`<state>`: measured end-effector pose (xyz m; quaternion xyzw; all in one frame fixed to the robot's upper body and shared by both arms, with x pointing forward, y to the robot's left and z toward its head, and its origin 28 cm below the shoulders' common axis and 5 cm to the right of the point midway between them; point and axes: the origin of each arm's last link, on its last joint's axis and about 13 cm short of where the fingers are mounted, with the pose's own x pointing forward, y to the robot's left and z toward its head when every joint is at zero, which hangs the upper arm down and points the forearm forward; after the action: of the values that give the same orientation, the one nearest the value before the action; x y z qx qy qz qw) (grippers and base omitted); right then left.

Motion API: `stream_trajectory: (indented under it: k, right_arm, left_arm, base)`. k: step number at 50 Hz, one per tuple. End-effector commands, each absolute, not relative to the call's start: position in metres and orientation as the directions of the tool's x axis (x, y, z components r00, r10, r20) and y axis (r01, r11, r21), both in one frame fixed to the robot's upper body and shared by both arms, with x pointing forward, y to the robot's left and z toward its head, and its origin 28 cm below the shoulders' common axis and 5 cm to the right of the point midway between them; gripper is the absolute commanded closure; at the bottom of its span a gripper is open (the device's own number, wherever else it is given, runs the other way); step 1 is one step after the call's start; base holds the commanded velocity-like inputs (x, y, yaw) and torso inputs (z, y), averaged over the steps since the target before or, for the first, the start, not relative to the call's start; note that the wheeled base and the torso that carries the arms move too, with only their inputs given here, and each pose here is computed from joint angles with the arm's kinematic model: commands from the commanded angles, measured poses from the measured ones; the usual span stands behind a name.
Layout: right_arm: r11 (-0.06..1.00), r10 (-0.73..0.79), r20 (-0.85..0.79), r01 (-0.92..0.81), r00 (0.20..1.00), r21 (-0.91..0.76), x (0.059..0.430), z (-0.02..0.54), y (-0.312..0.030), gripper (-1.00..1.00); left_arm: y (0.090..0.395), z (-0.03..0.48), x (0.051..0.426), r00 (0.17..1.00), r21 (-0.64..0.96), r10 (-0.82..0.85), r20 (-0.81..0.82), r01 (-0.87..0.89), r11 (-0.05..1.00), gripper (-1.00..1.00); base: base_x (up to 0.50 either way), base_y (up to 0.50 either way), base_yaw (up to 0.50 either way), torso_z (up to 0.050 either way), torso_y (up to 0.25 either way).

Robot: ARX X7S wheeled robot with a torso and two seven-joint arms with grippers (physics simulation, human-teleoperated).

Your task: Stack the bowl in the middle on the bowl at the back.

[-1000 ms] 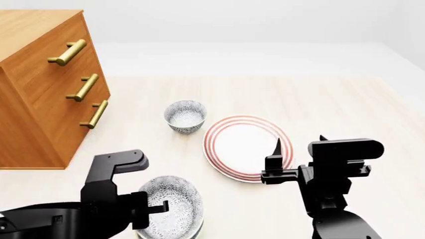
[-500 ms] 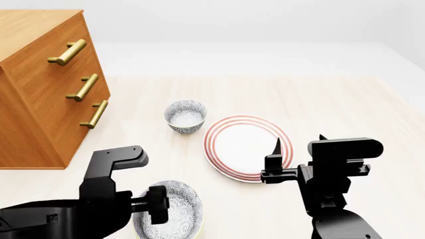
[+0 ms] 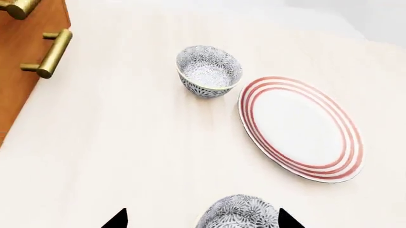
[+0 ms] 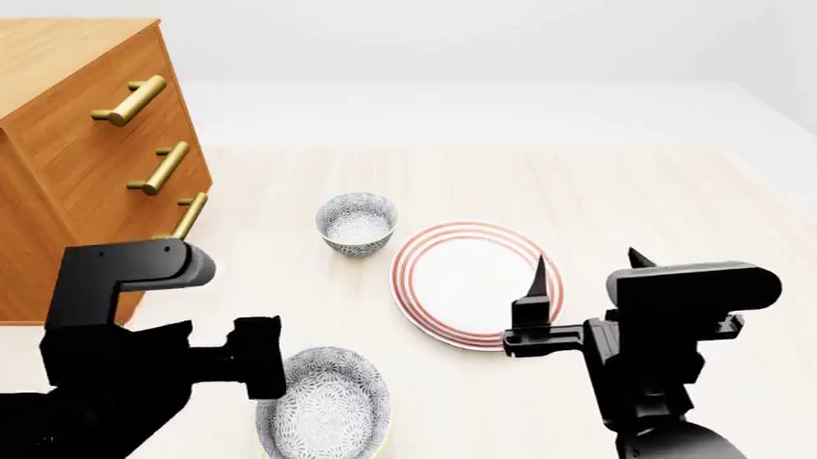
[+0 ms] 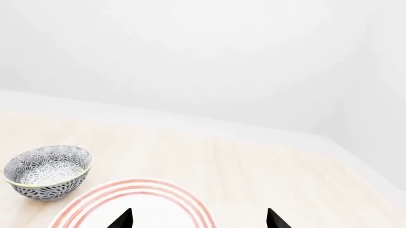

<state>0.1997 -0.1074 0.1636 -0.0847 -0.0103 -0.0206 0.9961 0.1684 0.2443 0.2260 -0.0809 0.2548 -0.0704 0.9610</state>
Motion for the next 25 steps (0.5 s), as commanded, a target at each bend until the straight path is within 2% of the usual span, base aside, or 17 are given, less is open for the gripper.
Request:
stream_trajectory:
  k: [1,7,11,14,25]
  right_arm:
    - [0.977,-0.024,0.067,0.038,0.997,-0.211,0.163,0.174,-0.100,-1.00]
    - [0.974,-0.029,0.105,0.052,0.994,-0.219,0.132,0.180,-0.097,-1.00]
    - [0.983,-0.099,0.289,0.138,0.952,-0.119,0.131,0.200,-0.098,-1.00]
    - [0.976,-0.046,0.130,0.072,0.990,-0.207,0.108,0.176,-0.108,-1.00]
    - [0.972,-0.067,0.188,0.107,0.980,-0.209,0.092,0.170,-0.125,-1.00]
  left_arm:
    - [0.256,0.227,0.132,0.940,-0.121,-0.124,-0.318,0.090,0.989,-1.00]
    - [0.264,0.218,0.109,0.972,-0.055,-0.091,-0.216,0.081,0.995,-1.00]
    - [0.272,0.213,0.100,0.996,0.023,-0.057,-0.067,0.059,0.998,-1.00]
    - [0.275,0.208,0.093,0.999,0.052,-0.044,-0.001,0.044,0.998,-1.00]
    - [0.287,0.209,0.080,0.999,0.030,-0.002,0.036,0.000,1.000,-1.00]
  base:
    - [0.00,0.00,0.00,0.000,0.000]
    - [0.00,0.00,0.00,0.000,0.000]
    - [0.00,0.00,0.00,0.000,0.000]
    - [0.00,0.00,0.00,0.000,0.000]
    - [0.00,0.00,0.00,0.000,0.000]
